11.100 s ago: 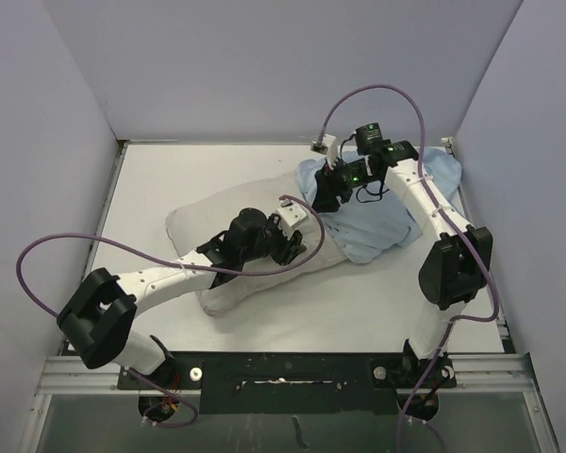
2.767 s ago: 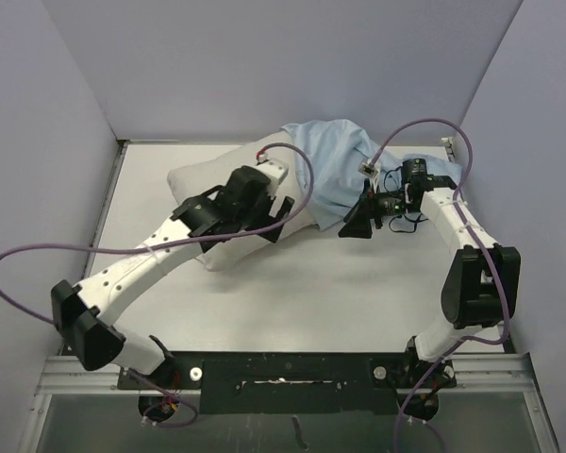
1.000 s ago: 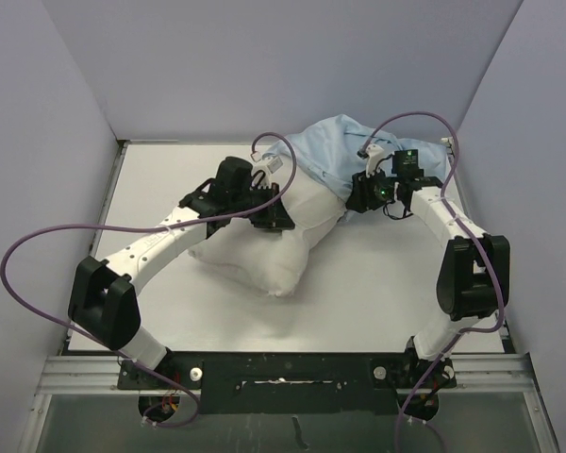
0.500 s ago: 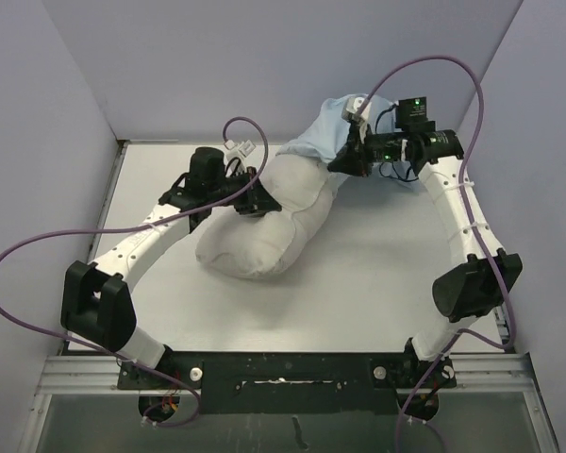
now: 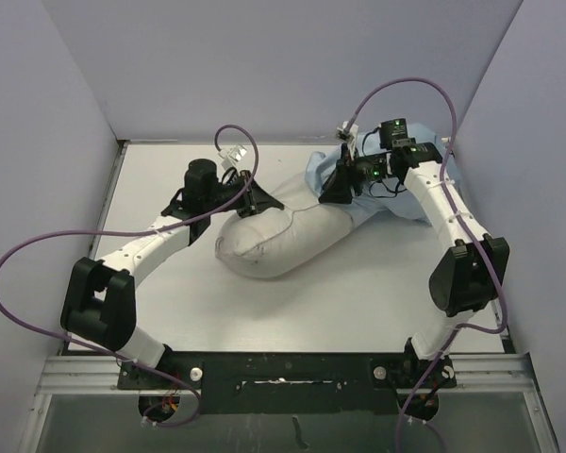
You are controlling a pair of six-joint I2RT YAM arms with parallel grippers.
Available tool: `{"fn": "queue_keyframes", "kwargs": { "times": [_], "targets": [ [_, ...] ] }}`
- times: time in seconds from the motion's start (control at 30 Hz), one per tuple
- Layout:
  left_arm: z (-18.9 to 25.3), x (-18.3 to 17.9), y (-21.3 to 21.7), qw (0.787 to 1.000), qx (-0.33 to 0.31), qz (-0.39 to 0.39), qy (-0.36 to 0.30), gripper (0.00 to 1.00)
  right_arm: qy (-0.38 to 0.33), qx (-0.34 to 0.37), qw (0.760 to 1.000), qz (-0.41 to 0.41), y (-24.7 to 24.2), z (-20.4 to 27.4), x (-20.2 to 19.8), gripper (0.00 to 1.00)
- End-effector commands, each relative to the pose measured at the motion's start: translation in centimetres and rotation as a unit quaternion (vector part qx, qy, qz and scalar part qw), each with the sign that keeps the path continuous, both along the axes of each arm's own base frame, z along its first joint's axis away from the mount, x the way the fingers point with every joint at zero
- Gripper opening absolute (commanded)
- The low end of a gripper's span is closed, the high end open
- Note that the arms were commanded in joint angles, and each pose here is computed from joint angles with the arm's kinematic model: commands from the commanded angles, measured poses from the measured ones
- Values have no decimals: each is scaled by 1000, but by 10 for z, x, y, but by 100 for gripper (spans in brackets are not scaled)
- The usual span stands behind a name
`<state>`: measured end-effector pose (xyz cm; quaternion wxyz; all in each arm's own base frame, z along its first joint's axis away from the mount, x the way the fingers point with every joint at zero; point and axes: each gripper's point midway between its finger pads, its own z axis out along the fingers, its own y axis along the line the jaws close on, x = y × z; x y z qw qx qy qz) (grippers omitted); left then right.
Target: Put the pillow into the pillowcase
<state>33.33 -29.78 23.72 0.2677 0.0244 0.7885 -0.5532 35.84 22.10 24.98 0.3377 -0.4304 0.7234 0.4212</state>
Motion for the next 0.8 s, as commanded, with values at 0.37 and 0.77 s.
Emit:
{"fn": "queue_keyframes", "kwargs": {
  "times": [0.37,0.77],
  "targets": [
    [2,34,24,996,-53,66,11,0,-70,10,997,-10,-61,13,-47,67],
    [2,31,25,996,-60,65,19,0,-15,-79,982,-168,-87,-73,3,66]
  ]
}}
